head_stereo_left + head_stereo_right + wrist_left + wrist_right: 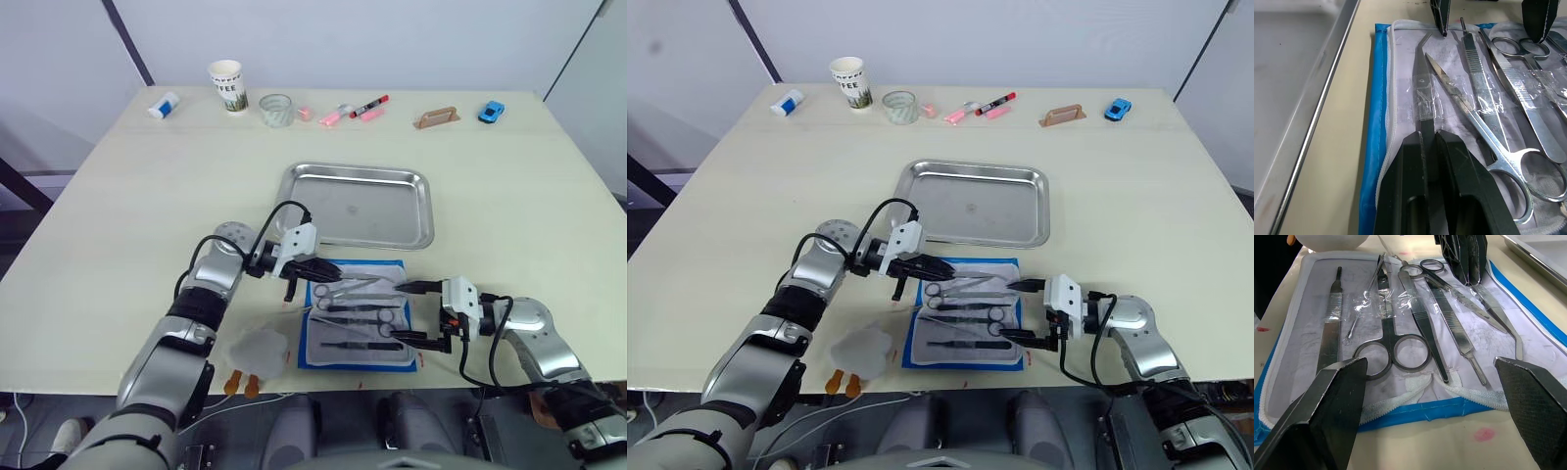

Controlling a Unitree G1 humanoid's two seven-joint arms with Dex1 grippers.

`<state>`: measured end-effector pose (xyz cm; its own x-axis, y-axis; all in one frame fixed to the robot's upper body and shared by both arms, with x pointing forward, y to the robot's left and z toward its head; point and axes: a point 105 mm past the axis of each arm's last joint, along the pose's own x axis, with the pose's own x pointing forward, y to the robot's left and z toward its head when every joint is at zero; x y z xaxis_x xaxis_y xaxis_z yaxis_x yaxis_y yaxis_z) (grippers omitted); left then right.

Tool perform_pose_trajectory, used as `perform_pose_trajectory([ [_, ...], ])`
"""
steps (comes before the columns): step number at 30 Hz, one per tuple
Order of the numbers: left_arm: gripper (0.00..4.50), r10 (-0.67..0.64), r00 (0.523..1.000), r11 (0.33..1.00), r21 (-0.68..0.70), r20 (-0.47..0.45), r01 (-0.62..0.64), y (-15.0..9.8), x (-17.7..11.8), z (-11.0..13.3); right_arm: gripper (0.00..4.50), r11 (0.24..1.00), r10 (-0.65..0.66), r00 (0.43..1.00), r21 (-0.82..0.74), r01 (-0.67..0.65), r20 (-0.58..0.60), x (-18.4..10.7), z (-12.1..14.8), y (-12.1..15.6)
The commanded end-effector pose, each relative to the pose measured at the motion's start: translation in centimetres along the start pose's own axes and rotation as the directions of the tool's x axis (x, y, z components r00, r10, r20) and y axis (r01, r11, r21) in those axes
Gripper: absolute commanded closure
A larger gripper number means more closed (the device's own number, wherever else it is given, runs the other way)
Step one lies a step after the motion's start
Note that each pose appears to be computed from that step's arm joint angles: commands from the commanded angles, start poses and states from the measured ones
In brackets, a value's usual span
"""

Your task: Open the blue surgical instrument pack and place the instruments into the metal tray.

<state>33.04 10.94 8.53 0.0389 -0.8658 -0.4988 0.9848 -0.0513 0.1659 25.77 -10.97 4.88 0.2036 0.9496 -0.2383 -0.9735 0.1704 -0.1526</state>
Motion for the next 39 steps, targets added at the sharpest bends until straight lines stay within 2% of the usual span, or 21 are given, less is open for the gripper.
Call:
perform_pose_trajectory([
  [1, 4.43, -0.01, 1.0, 1.0, 0.01, -0.017, 0.01, -0.3, -0.1, 0.0, 0.0, 0.996, 0.009, 0.992, 0.087, 0.003, -0.126, 0.1, -3.5, 1.2],
  [14, 4.43, -0.001, 0.999, 0.998, 0.056, -0.053, 0.004, -0.1, -0.1, 2.1, 0.0, 0.995, 0.03, 0.987, 0.1, -0.014, -0.16, 0.4, -3.9, 1.5],
  [25, 4.43, 0.017, 0.992, 0.999, 0.04, -0.122, -0.012, -0.3, -0.6, 2.2, 0.0, 0.993, 0.04, 0.982, 0.116, -0.019, -0.182, 0.4, -4.2, 1.5],
  [39, 4.43, 0.031, 0.991, 0.999, 0.031, -0.129, -0.027, -0.7, -2.1, 2.1, 0.0, 0.991, 0.044, 0.973, 0.135, -0.014, -0.227, 0.3, -4.7, 1.5],
])
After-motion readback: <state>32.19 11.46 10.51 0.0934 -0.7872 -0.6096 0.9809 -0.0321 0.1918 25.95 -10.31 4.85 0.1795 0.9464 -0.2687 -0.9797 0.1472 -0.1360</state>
